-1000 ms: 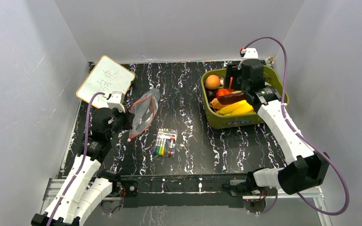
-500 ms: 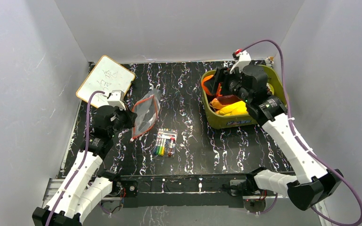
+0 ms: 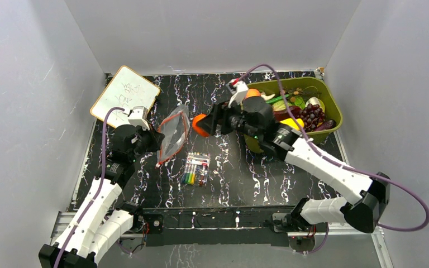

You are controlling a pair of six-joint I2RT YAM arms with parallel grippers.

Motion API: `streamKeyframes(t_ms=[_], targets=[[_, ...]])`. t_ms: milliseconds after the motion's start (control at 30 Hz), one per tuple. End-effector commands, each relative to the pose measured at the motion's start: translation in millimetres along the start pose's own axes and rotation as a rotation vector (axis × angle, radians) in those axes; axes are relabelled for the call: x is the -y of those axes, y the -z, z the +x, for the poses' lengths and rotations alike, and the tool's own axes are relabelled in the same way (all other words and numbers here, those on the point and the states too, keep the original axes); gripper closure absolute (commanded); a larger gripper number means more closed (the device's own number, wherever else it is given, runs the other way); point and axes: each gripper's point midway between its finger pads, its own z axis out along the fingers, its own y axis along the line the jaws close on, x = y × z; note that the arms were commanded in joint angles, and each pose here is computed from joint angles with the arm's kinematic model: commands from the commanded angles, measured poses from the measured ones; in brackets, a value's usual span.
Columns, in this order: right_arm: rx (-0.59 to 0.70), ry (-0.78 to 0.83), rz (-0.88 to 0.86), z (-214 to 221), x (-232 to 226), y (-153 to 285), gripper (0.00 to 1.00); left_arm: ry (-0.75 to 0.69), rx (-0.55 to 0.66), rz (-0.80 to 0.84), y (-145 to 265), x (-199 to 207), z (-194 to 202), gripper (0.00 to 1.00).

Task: Place the food in the zip-top bag and seal the zipper
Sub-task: Place the fake fruit in the zipper food storage bag.

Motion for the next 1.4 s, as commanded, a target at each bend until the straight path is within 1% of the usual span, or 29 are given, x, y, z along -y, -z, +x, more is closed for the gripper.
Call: streamKeyframes(t_ms=[0,100,200,333,433,500,633,733,867,933,1100,1233,1367], targets=[[0.095,-0.006,-0.083,-10,-49,-19,0.6,-0.015,0.036,0.06,4,11,-5,1.0],[0.096,0.004,-0.09,0,-64,-31,0.6,-0.015,0.035,0.081,6,14,-4,1.0],[0.083,0.007,-0.085,9,-68,-45,0.6,-0.016,0.038,0.103,7,18,-5,1.0],[0.084,0.025,-0.014,13,-55,-62,0.6,-0.022,0.056,0.142,11,25,-8,1.0],[0.1,0.04,0.048,14,-42,-69,0.59,-0.027,0.064,0.18,14,32,-10,1.0],[0.117,0.037,0.061,14,-38,-72,0.58,-0.032,0.059,0.211,14,37,-9,1.0],[0.128,-0.006,0.05,14,-41,-78,0.58,-0.032,0.052,0.263,14,46,-7,1.0],[0.131,-0.096,0.055,16,-42,-82,0.58,-0.03,0.054,0.273,13,47,-7,1.0],[0.151,-0.215,-0.001,16,-52,-83,0.59,-0.033,0.037,0.269,12,46,-5,1.0],[0.164,-0.253,0.007,19,-48,-86,0.58,-0.036,0.037,0.283,12,49,-5,1.0],[0.209,-0.271,0.134,29,-16,-93,0.57,-0.03,0.034,0.296,14,51,-5,1.0],[0.203,-0.257,0.158,39,-7,-98,0.55,-0.025,0.033,0.342,15,59,-3,1.0],[0.198,-0.244,0.179,51,3,-101,0.55,-0.019,0.029,0.353,14,61,-4,1.0]])
